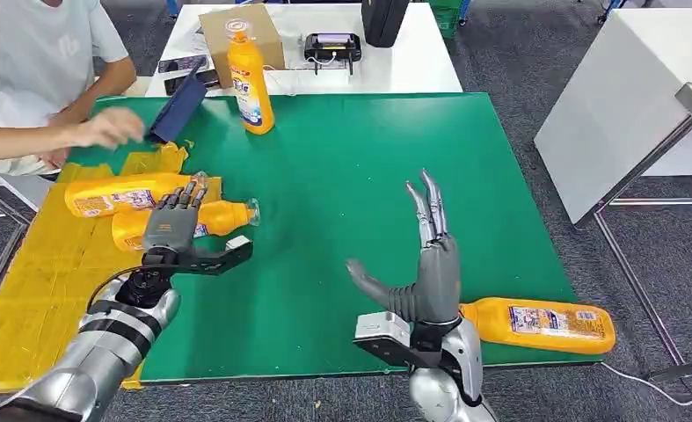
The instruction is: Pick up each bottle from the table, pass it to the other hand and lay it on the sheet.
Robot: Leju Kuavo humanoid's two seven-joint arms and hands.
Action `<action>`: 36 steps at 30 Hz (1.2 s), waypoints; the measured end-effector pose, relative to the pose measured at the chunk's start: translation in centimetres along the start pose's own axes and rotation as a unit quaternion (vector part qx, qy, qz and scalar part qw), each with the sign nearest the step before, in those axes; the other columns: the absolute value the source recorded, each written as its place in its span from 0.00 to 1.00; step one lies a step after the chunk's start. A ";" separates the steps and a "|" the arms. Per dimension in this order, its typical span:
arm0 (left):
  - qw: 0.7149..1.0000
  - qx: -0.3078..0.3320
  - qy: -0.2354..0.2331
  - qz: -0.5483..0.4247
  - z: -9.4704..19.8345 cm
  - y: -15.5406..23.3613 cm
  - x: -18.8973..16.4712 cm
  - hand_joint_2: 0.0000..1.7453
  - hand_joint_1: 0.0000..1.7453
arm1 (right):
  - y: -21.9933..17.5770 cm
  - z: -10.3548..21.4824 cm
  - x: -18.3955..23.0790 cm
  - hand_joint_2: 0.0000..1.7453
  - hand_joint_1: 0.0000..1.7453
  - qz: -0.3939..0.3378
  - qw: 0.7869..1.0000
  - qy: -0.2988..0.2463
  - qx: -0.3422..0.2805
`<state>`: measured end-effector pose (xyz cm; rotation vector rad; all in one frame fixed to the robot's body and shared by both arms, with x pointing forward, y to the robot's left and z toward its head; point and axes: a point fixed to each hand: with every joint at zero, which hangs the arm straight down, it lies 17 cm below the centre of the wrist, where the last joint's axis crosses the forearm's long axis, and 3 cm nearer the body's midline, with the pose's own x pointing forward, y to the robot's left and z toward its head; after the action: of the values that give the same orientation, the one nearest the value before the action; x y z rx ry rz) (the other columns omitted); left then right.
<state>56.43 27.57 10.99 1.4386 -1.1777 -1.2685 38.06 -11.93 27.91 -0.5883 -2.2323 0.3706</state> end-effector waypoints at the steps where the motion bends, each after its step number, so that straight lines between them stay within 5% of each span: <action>1: 1.000 0.010 -0.008 0.015 0.2 0.3 0.4 1.00 0.00 | 0.2 0.1 -0.1 1.00 0.00 0.006 1.000 0.001 0.007; 5: 0.991 0.044 -0.043 0.118 1.6 1.8 2.5 1.00 0.00 | 1.5 0.8 -0.9 1.00 0.00 0.045 0.998 0.006 0.048; 10: 0.930 0.084 -0.094 0.346 6.4 6.0 5.1 1.00 0.00 | 3.6 4.3 -4.9 1.00 0.00 0.164 0.974 0.029 0.155; 13: 0.906 0.105 -0.111 0.395 8.6 8.1 5.2 1.00 0.00 | 3.9 6.0 -7.0 1.00 0.00 0.204 0.958 0.042 0.196; 27: 0.815 0.131 -0.176 0.536 13.7 14.0 6.2 1.00 0.00 | -0.7 14.4 -18.9 1.00 0.00 0.330 0.879 0.142 0.314; 36: 0.803 0.131 -0.182 0.552 14.0 14.6 6.7 1.00 0.00 | -5.9 17.6 -24.9 1.00 0.00 0.373 0.841 0.204 0.335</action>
<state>41.18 18.11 22.48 0.4092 -2.0701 -0.5252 37.64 -31.30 3.58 -1.0053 -1.2505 1.2297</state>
